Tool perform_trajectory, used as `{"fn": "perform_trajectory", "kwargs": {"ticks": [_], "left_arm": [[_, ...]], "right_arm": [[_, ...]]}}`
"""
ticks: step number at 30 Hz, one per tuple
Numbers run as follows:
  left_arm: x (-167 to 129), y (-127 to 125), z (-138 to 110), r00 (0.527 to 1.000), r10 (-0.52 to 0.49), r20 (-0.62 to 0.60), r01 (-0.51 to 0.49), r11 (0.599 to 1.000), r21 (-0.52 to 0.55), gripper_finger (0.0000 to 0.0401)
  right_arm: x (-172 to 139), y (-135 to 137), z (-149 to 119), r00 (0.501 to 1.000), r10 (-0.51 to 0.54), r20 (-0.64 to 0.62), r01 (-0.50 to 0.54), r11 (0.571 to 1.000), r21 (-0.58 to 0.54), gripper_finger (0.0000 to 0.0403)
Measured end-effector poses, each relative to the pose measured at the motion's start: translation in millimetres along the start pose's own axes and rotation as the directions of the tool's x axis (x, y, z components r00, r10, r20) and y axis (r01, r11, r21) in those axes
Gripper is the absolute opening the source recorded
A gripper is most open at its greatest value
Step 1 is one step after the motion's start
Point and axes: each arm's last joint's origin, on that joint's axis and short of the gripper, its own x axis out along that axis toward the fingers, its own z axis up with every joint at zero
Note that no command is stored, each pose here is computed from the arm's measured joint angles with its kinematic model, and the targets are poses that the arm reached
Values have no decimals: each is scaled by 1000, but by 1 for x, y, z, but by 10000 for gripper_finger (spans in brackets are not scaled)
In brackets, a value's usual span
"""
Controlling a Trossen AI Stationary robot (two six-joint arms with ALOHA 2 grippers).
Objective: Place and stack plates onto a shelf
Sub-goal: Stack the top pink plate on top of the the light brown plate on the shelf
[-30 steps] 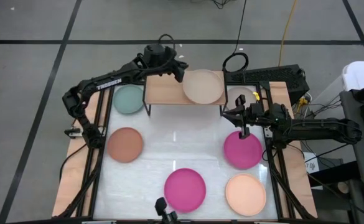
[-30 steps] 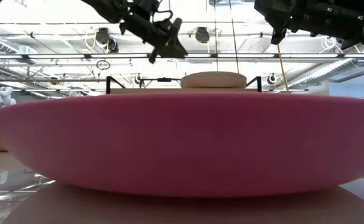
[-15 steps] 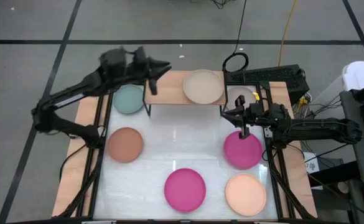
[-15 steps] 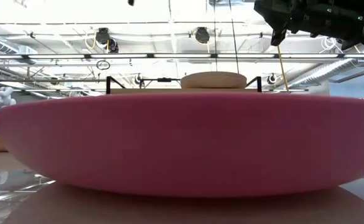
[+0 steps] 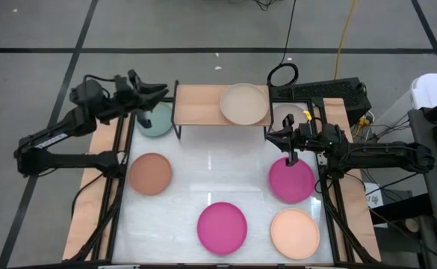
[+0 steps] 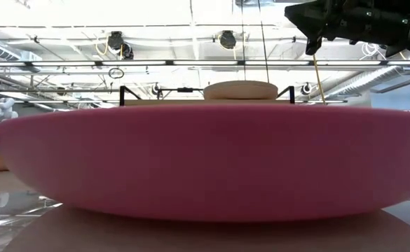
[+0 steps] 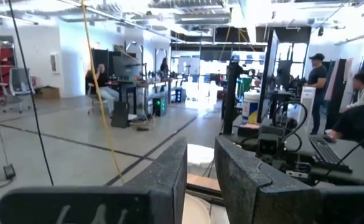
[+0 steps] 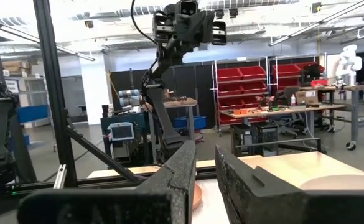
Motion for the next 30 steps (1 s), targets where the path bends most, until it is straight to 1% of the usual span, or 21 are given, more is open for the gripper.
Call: {"fn": "perform_trajectory", "kwargs": {"ticks": [5,15,21,25,27,30], "left_arm": [[-4,0,3,1000,-1,20,1,1000,15,88],[3,0,-2,1000,-1,-7,1,1000,14,88],[3,0,-2,1000,-1,-8,1,1000,14,88],[3,0,-2,1000,-1,-7,1,1000,-28,88],[4,0,-1,1000,-2,8,2,1000,-25,88],[5,0,6,996,-5,89,4,1000,9,88]], "right_arm": [[0,0,0,1000,0,-1,0,1000,0,47],[0,0,0,1000,0,-4,0,1000,16,47],[0,-1,-9,995,-14,-104,19,999,48,47],[4,-1,-5,991,-17,-132,24,999,48,47],[4,-1,-4,990,-18,-143,26,998,49,47],[6,-1,-2,987,-21,-161,29,998,52,47]]}}
